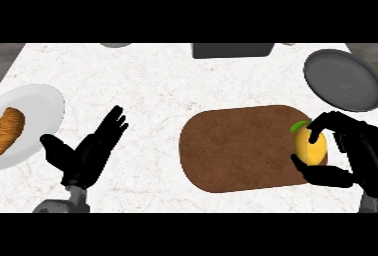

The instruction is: Pick the lemon from the cutting board and place it in the pan

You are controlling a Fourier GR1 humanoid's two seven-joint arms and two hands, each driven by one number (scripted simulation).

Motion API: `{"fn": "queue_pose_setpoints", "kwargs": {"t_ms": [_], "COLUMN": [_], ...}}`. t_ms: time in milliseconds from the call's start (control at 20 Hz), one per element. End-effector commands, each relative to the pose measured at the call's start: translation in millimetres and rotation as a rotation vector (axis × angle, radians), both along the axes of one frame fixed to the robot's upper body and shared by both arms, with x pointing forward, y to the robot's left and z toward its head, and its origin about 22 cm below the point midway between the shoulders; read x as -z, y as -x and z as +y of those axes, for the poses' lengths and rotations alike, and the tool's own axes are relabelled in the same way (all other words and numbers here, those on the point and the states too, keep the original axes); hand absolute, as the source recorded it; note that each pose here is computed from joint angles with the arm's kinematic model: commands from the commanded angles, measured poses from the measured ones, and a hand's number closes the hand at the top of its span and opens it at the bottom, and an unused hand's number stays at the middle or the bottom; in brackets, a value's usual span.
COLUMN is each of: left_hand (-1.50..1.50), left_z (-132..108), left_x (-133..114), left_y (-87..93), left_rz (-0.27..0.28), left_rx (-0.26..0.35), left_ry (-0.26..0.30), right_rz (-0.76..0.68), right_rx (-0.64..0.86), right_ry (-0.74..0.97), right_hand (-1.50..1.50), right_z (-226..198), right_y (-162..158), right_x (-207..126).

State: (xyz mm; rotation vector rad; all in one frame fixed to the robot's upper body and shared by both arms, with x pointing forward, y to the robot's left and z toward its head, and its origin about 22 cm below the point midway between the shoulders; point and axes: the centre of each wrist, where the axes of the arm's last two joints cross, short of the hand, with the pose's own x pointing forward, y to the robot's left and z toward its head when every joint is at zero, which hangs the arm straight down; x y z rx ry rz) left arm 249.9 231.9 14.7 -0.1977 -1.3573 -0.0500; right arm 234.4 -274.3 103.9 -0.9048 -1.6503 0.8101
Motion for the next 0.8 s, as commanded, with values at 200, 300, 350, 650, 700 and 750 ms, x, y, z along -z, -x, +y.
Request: {"fn": "queue_pose_setpoints", "kwargs": {"t_ms": [200,300,350,650,700,750], "left_hand": [0.0,0.0,0.0,0.0,0.0,0.0], "left_z": [-14,5,-22,-9,-19,-10], "left_x": [2,1,2,0,-10,-7], "left_y": [-0.4,-19.3,-1.9,-13.4,-8.3,-9.5], "left_rz": [0.001,-0.003,-0.018,-0.011,-0.013,-0.018], "left_rx": [0.03,0.046,0.035,0.067,0.049,0.046], "left_ry": [-0.007,0.001,0.008,-0.002,-0.009,-0.005], "right_rz": [-0.001,0.016,-0.01,-0.09,-0.084,-0.117], "right_rx": [0.079,0.113,0.132,0.189,0.208,0.226], "right_ry": [-0.281,-0.261,-0.2,-0.069,-0.082,-0.1], "right_hand": [1.5,1.5,1.5,1.5,1.5,1.5], "right_z": [-76,-95,-95,-122,-120,-136], "right_y": [-4,-30,-46,-72,-86,-91], "right_x": [-7,17,0,31,31,19]}}
